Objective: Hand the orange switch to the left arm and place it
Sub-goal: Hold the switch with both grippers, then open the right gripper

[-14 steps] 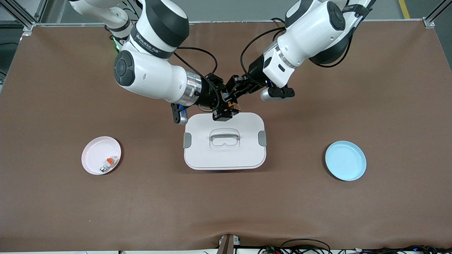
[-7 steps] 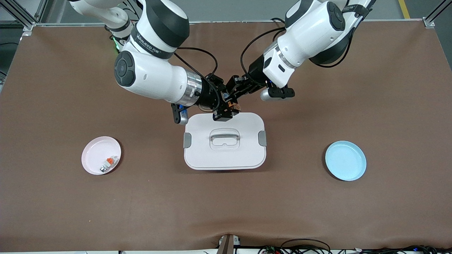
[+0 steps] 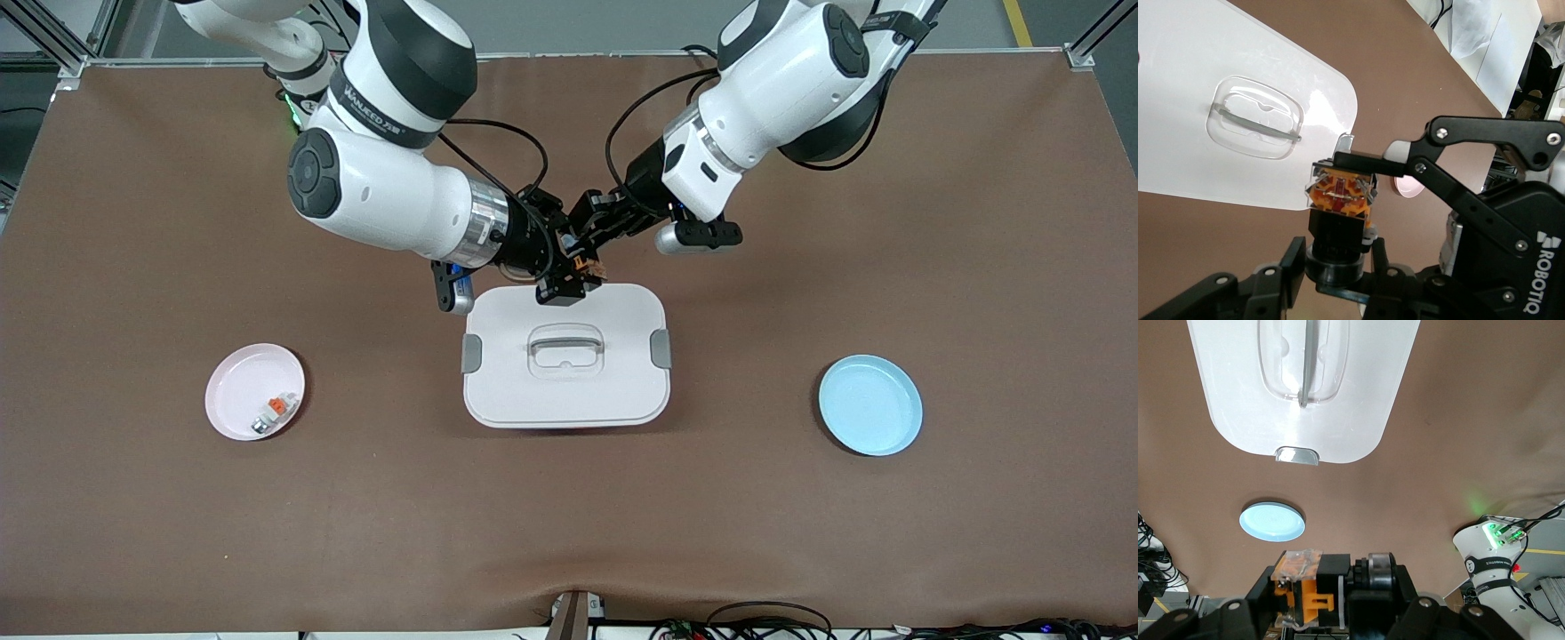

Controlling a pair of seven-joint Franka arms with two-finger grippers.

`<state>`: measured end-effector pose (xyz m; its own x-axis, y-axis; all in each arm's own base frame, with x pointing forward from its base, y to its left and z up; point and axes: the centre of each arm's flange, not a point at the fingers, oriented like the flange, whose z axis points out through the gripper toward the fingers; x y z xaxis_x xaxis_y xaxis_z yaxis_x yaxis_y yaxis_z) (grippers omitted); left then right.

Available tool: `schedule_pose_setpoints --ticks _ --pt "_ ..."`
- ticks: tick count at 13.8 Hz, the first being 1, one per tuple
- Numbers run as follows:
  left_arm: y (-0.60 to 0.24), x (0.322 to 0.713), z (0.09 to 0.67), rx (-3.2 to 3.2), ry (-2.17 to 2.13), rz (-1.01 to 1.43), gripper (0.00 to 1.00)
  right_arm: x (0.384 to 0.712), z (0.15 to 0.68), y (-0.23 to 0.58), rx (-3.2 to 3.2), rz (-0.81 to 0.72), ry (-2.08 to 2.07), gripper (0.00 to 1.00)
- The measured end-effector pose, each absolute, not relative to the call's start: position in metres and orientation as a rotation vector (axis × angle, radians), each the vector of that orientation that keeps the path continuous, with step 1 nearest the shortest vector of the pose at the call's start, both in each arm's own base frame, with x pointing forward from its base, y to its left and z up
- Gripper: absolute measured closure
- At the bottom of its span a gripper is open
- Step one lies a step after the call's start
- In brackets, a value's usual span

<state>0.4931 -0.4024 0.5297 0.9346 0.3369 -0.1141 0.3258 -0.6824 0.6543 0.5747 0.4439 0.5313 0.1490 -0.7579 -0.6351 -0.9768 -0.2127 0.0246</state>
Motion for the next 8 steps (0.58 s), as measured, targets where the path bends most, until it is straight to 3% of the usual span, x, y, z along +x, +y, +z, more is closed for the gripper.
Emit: schedule_pose_setpoints --ticks 3,8 --pt "-0.4008 0.4961 0.5346 2.35 0.498 0.03 0.56 0.5719 0.5287 0.4484 -2.049 0.759 1.654 0.03" --pt "-0.4007 0.4963 0.5351 2.351 0.496 0.035 0.56 0.5723 0.5288 0.448 -2.048 0.758 1.654 0.0"
